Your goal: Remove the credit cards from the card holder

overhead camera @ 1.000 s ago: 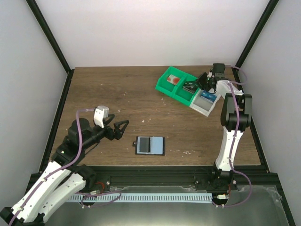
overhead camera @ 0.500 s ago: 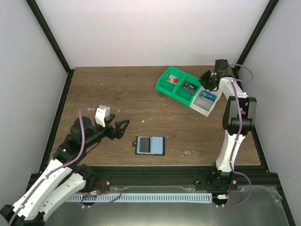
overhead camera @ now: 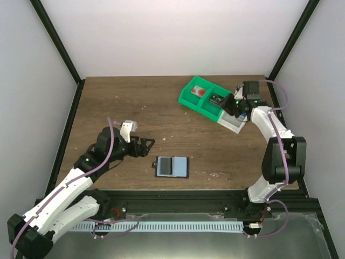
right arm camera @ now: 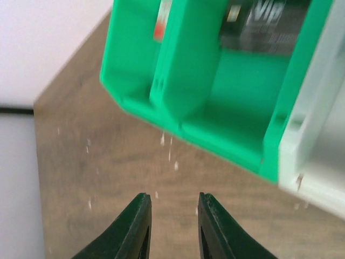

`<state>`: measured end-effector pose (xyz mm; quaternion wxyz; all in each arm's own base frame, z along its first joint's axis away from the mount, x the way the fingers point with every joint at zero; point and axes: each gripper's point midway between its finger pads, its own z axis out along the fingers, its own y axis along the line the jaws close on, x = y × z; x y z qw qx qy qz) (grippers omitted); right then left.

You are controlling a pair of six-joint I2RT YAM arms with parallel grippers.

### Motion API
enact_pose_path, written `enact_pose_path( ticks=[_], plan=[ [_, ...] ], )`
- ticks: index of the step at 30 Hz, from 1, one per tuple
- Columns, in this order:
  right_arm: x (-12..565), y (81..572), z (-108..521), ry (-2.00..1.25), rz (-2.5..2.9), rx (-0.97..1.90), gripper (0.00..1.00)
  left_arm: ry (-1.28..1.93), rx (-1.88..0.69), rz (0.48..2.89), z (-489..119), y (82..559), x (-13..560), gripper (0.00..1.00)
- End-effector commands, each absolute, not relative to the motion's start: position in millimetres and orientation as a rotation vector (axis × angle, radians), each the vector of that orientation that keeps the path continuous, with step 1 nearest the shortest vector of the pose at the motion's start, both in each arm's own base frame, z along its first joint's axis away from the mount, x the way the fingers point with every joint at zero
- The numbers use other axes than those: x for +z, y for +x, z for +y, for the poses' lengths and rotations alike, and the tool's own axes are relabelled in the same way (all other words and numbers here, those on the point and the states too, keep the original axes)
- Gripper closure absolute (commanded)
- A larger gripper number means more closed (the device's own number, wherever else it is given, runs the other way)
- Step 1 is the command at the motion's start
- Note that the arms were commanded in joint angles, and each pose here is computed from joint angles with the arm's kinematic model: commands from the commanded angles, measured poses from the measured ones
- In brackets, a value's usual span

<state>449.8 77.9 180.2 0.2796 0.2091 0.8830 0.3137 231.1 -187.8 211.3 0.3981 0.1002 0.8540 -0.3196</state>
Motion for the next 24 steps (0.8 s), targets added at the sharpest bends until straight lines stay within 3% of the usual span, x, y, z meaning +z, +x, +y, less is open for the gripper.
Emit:
enact_pose_path(
  ticks=[1,5,10,17,24],
  plan=[
    [177,411,123,0.296,2.404,0.927,0.74,0.223,-0.940,2.215,-202,226,196,0.06],
    [168,373,157,0.170,2.430,0.970,0.74,0.205,-1.042,2.280,-215,221,174,0.14],
    [154,322,201,0.043,2.453,1.079,0.74,0.188,-1.163,2.352,-230,215,145,0.35],
    [134,262,249,-0.076,2.478,1.204,0.73,0.173,-1.242,2.394,-240,211,118,0.52],
    [118,221,288,-0.160,2.494,1.280,0.73,0.155,-1.243,2.510,-243,206,75,0.58]
  ],
)
